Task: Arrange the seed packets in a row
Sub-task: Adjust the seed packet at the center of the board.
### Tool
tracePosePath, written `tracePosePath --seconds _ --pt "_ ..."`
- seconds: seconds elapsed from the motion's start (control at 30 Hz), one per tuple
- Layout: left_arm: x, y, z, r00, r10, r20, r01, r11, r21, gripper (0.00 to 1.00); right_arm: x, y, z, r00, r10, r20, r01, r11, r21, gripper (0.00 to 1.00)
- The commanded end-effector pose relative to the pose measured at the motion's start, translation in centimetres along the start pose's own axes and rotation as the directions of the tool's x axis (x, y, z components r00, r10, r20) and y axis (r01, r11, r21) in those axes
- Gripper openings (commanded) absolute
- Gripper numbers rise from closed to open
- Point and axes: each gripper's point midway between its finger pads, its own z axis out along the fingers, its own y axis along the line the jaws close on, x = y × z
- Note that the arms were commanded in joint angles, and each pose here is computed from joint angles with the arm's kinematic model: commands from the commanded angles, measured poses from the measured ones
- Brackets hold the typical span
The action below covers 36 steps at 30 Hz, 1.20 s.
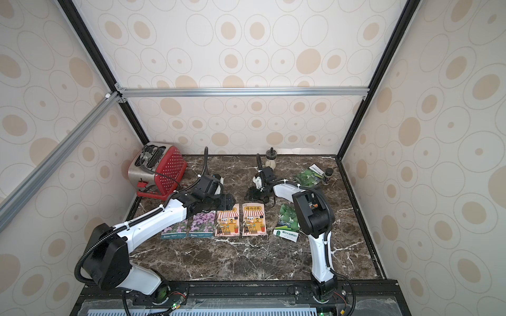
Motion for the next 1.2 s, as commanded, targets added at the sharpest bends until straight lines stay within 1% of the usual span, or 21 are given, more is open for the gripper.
tracePosePath --seconds 0.0,0.13,0.2,0.27,0.33,0.43,0.57,0.63,0.77,0.97,1.07,1.17 --pt "-1.4 -0.5 -0.6 0.999 -0.006 0.041 0.005 1.000 0.019 0.85 -3.8 2.1 -3.1 0.994 -0.019 0.109 0.026 0.998 -0.060 0.61" --pt "-1.8 -0.9 -0.2 0.999 0.009 0.040 -0.010 1.000 0.021 0.85 -7.0 1.6 -7.2 0.975 0.005 0.223 0.012 0.997 -0.073 0.60" --pt "-1.9 -1.7 0.2 0.999 0.034 0.036 -0.035 0.999 0.027 0.85 -7.3 0.5 -9.2 0.968 0.022 0.251 -0.008 0.998 -0.055 0.61" --pt "-1.9 -3.3 1.0 0.997 0.076 0.024 -0.077 0.996 0.039 0.85 -6.8 -1.3 -11.4 0.961 0.045 0.272 -0.044 0.999 -0.011 0.60" --pt "-1.8 -5.2 2.0 0.994 0.113 0.007 -0.113 0.992 0.063 0.84 -5.5 -2.8 -13.2 0.954 0.068 0.293 -0.078 0.997 0.025 0.60" --pt "-1.3 -8.3 3.8 0.987 0.160 -0.016 -0.158 0.981 0.112 0.84 -2.6 -4.7 -15.6 0.944 0.094 0.316 -0.128 0.988 0.088 0.60" --pt "0.1 -12.6 6.0 0.971 0.236 -0.047 -0.223 0.957 0.187 0.84 1.6 -7.1 -18.2 0.919 0.160 0.359 -0.227 0.962 0.152 0.59" --pt "1.0 -14.1 7.0 0.961 0.270 -0.066 -0.251 0.944 0.216 0.84 3.6 -7.9 -19.2 0.912 0.181 0.369 -0.262 0.948 0.182 0.59" --pt "3.0 -16.7 8.6 0.945 0.314 -0.088 -0.277 0.917 0.288 0.84 7.2 -9.3 -20.4 0.895 0.216 0.390 -0.318 0.923 0.216 0.59" --pt "5.2 -19.3 10.0 0.927 0.359 -0.113 -0.300 0.886 0.353 0.84 11.1 -11.1 -20.2 0.883 0.267 0.386 -0.375 0.896 0.239 0.58" --pt "5.2 -19.6 9.6 0.927 0.362 -0.102 -0.305 0.882 0.360 0.84 12.4 -11.6 -19.6 0.893 0.279 0.354 -0.380 0.889 0.256 0.58" --pt "4.0 -19.4 7.8 0.928 0.367 -0.064 -0.325 0.883 0.340 0.84 13.1 -12.1 -18.8 0.907 0.284 0.310 -0.372 0.885 0.279 0.58"
